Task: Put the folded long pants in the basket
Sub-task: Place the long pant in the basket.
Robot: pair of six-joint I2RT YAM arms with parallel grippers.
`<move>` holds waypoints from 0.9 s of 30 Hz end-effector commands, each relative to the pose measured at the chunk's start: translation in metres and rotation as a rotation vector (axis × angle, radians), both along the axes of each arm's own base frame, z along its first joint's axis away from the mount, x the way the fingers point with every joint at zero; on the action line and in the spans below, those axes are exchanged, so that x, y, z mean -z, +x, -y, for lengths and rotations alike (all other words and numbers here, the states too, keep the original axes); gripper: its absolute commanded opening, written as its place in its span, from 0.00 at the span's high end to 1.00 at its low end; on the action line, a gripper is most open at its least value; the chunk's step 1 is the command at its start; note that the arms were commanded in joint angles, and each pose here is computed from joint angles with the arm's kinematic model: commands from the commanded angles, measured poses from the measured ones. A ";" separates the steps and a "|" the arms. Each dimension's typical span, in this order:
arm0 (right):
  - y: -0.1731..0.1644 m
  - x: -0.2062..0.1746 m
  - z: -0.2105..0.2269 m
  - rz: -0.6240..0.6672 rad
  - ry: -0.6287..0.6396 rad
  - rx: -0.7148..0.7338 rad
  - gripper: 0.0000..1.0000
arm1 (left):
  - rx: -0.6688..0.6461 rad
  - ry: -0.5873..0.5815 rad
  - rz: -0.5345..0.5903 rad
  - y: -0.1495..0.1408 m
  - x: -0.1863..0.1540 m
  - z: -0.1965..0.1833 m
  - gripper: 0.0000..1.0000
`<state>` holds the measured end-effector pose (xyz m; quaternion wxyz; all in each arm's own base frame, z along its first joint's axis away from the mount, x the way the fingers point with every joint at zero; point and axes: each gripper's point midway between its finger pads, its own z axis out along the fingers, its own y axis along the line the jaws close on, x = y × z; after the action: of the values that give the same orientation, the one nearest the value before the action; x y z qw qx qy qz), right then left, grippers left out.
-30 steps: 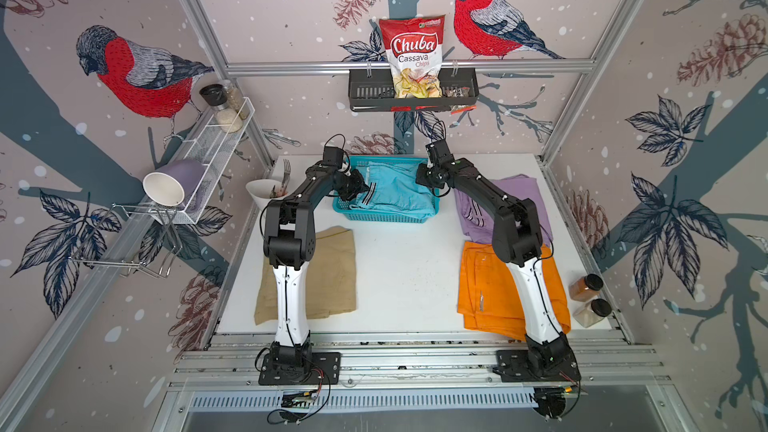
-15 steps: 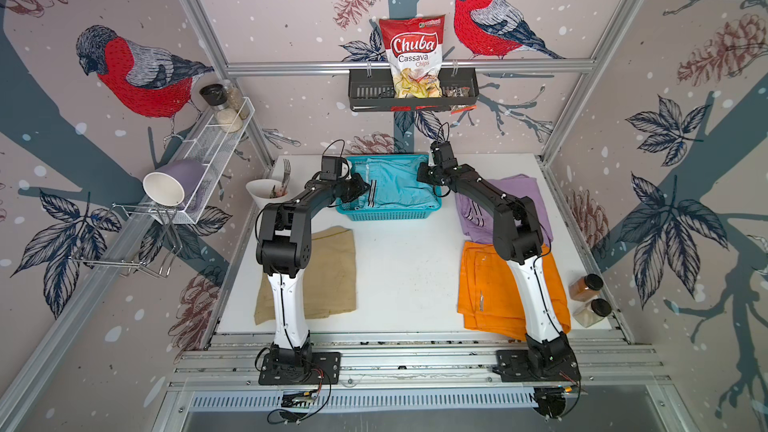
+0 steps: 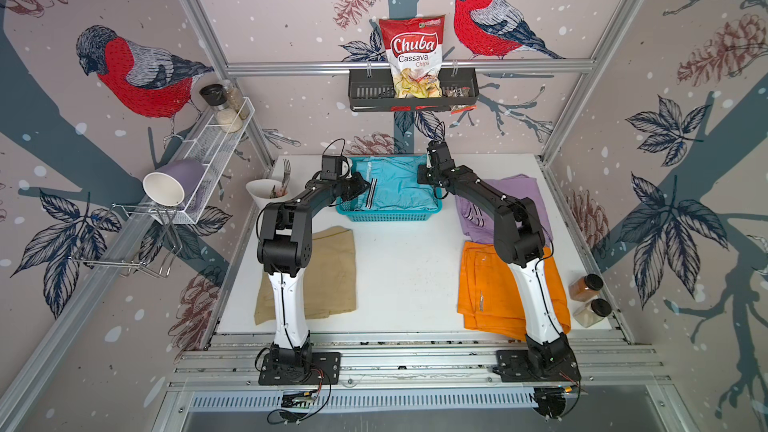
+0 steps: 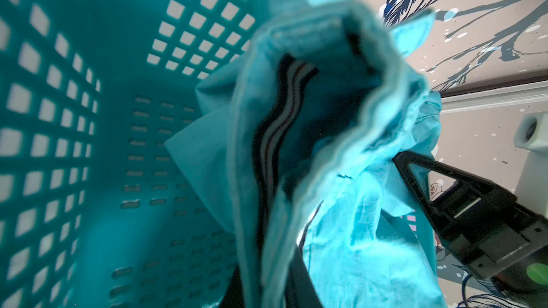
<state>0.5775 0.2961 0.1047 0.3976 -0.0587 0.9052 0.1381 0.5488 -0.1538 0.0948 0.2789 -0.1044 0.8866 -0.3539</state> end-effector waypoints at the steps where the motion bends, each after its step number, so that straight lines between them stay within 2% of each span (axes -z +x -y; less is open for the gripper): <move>1: 0.010 0.016 0.038 0.031 -0.196 0.120 1.00 | -0.054 0.070 -0.102 -0.004 0.038 -0.017 1.00; 6: 0.005 0.037 0.030 -0.020 -0.164 0.082 0.98 | -0.074 0.084 -0.104 -0.004 0.040 -0.021 1.00; 9: 0.002 0.038 0.028 -0.029 -0.134 0.070 0.89 | -0.081 0.087 -0.109 -0.006 0.037 -0.022 1.00; 13: -0.004 0.021 0.025 -0.016 -0.076 0.047 0.75 | -0.106 0.082 -0.113 -0.012 0.027 -0.024 0.74; 17: -0.009 -0.009 0.020 0.013 -0.014 0.025 0.51 | -0.144 0.095 -0.139 -0.019 0.014 -0.026 0.41; 19: -0.011 -0.025 0.019 0.029 0.001 0.020 0.41 | -0.159 0.112 -0.139 -0.022 0.002 -0.025 0.28; 21: -0.013 -0.041 0.017 0.044 0.024 0.016 0.35 | -0.189 0.160 -0.146 -0.028 -0.009 -0.026 0.13; 24: -0.018 -0.069 0.016 0.072 0.062 0.008 0.24 | -0.221 0.216 -0.135 -0.037 -0.031 -0.023 0.12; 27: -0.025 -0.090 0.012 0.097 0.097 -0.012 0.15 | -0.247 0.224 -0.112 -0.046 -0.053 -0.020 0.13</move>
<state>0.5553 0.2800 0.1707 0.4246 -0.0554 0.8889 0.1629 0.5164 -0.1445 0.1425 0.2851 -0.1717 0.9092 -0.2501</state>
